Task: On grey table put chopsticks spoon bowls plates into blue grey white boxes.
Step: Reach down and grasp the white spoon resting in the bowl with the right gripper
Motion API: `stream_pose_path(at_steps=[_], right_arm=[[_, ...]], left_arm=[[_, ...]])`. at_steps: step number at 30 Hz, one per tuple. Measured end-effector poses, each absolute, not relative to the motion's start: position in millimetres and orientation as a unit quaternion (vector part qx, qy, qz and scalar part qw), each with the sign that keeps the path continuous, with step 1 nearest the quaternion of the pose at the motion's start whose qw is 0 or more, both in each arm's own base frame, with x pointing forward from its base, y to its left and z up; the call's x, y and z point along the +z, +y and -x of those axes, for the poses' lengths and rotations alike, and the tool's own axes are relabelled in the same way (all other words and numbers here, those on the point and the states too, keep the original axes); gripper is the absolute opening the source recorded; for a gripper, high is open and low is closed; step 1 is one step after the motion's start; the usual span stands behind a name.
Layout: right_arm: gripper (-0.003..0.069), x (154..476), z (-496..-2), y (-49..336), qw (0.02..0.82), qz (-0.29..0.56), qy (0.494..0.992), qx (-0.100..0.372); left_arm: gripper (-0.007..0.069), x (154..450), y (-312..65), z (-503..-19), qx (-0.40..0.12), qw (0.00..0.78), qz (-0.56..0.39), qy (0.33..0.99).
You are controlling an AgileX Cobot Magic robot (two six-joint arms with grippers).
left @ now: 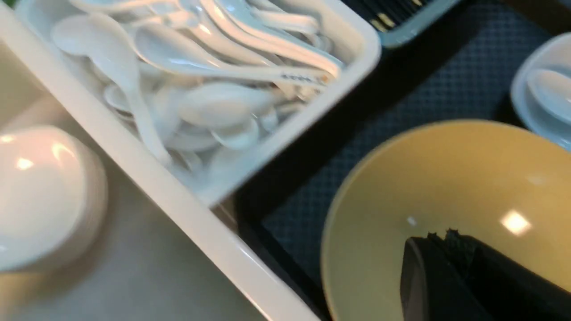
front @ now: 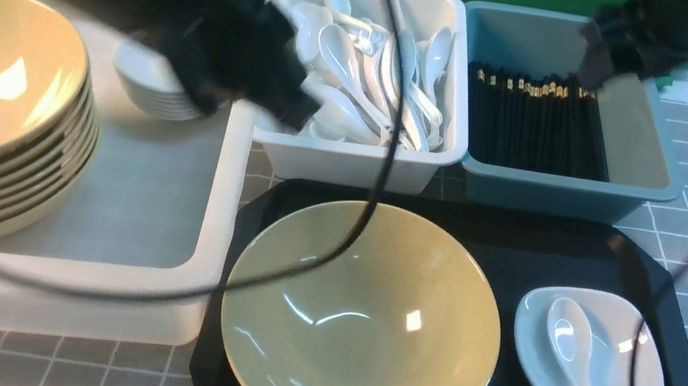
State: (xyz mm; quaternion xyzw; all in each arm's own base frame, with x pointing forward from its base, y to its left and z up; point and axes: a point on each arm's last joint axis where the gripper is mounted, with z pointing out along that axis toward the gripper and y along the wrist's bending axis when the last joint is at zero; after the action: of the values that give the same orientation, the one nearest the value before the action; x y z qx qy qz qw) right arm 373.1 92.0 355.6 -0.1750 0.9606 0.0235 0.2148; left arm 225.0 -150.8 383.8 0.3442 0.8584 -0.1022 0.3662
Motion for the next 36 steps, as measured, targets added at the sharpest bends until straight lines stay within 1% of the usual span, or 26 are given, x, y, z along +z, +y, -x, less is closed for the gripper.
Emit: stream_pose_path(at_steps=[2, 6, 8, 9, 11, 16, 21, 25, 29, 31, 34, 35, 36], right_arm=[[0.0508, 348.9, -350.9, 92.5, 0.191, 0.183, 0.964, 0.024], [0.0508, 317.2, -304.7, 91.9, 0.129, 0.195, 0.972, 0.024], [0.0508, 304.2, -295.7, 90.6, 0.113, 0.189, 0.975, 0.024], [0.0508, 290.0, -287.3, 89.3, 0.102, 0.184, 0.977, 0.024], [0.0508, 266.4, -277.6, 87.0, 0.081, 0.173, 0.981, 0.022], [0.0508, 226.6, -269.4, 84.7, 0.067, 0.149, 0.986, 0.021], [0.0508, 207.7, -275.2, 86.4, 0.065, 0.140, 0.988, 0.021], [0.0508, 190.2, -283.9, 89.1, 0.061, 0.139, 0.988, 0.021], [0.0504, 179.5, -287.2, 90.2, 0.051, 0.139, 0.989, 0.019], [0.0485, 175.9, -287.9, 90.5, 0.046, 0.138, 0.989, 0.019], [0.0435, 173.9, -288.3, 90.6, 0.043, 0.138, 0.989, 0.018], [0.0401, 173.6, -288.4, 90.6, 0.043, 0.138, 0.989, 0.018], [0.0353, 172.9, -288.5, 90.6, 0.042, 0.138, 0.989, 0.018]], left_arm=[[-0.0008, 376.9, -150.7, -217.6, -0.116, 0.360, -0.346, 0.859], [-0.0008, 351.2, -161.5, -203.9, -0.134, 0.324, -0.373, 0.859], [-0.0008, 345.3, -166.2, -199.2, -0.136, 0.314, -0.386, 0.857], [-0.0008, 339.3, -172.3, -193.1, -0.140, 0.304, -0.402, 0.852], [-0.0008, 336.9, -182.0, -183.7, -0.148, 0.299, -0.423, 0.842], [-0.0008, 338.4, -198.3, -168.6, -0.165, 0.303, -0.456, 0.821], [-0.0008, 336.0, -200.9, -165.5, -0.169, 0.301, -0.460, 0.818], [-0.0008, 324.4, -199.7, -164.7, -0.166, 0.293, -0.460, 0.822], [-0.0008, 316.0, -198.3, -163.8, -0.161, 0.285, -0.463, 0.824], [-0.0008, 314.4, -198.0, -163.5, -0.160, 0.283, -0.464, 0.824], [-0.0008, 313.5, -198.1, -163.6, -0.160, 0.284, -0.464, 0.824], [-0.0008, 313.8, -198.1, -163.7, -0.160, 0.285, -0.464, 0.823], [-0.0008, 314.1, -198.4, -164.0, -0.161, 0.288, -0.463, 0.822]])
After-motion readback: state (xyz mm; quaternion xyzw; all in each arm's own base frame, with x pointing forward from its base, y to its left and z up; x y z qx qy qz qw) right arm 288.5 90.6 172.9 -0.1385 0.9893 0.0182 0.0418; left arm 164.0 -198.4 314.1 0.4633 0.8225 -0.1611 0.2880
